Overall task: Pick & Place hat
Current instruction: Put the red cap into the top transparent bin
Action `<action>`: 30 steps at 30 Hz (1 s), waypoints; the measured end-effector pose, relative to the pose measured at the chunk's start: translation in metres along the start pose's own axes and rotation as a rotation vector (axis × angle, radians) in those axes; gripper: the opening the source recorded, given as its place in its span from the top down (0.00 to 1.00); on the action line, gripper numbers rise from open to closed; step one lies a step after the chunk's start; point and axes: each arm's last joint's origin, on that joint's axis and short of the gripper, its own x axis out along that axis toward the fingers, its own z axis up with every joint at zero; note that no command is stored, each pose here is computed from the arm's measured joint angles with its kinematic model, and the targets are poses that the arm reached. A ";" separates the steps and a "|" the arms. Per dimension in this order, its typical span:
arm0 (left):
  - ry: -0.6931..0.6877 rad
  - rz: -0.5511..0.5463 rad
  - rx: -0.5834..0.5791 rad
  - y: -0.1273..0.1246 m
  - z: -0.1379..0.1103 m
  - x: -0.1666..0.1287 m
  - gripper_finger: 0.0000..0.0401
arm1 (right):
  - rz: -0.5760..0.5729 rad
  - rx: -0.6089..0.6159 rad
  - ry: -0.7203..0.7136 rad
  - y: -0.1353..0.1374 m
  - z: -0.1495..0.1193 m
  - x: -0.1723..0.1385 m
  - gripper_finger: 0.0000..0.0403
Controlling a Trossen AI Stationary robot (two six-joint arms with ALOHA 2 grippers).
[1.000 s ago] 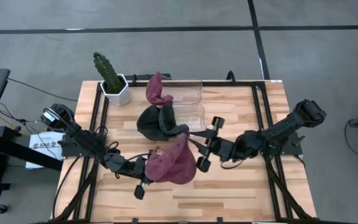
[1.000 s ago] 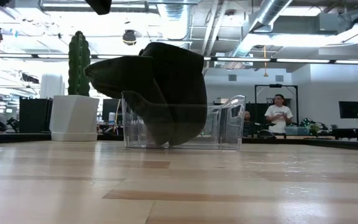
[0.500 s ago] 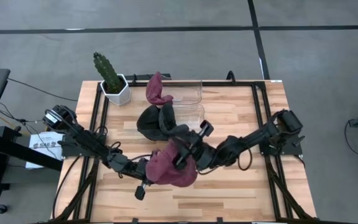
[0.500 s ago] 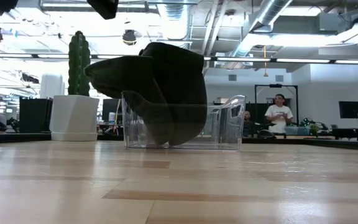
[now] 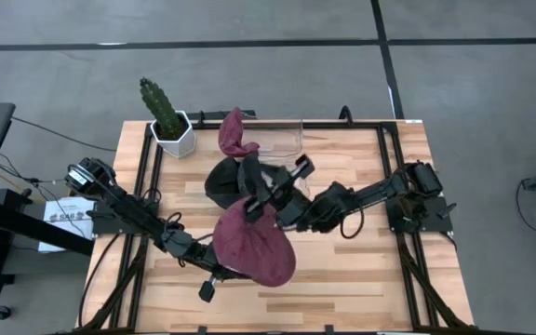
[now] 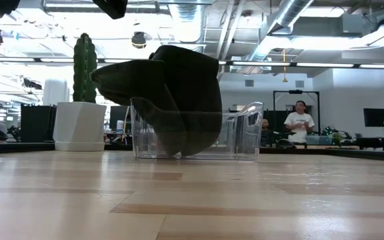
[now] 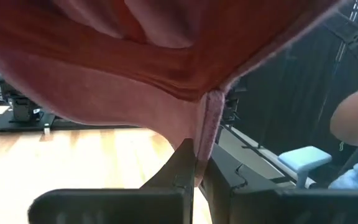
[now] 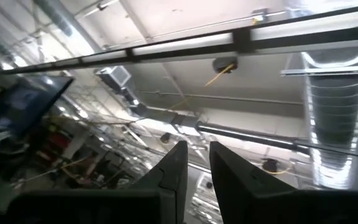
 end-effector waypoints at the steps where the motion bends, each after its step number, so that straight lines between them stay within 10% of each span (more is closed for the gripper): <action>1: 0.001 -0.002 0.000 0.000 0.000 0.000 0.96 | -0.019 0.001 -0.003 -0.004 0.001 0.003 0.85; 7: 0.007 -0.010 0.002 0.000 -0.001 0.000 0.96 | -0.045 0.006 0.010 -0.018 0.008 0.025 0.85; 17: -0.003 -0.004 0.000 0.000 0.000 0.000 0.96 | 0.342 0.117 0.299 0.029 -0.017 0.013 0.85; 30: 0.005 -0.008 0.001 -0.001 -0.001 0.000 0.96 | 0.773 0.110 0.475 0.073 0.028 -0.061 0.85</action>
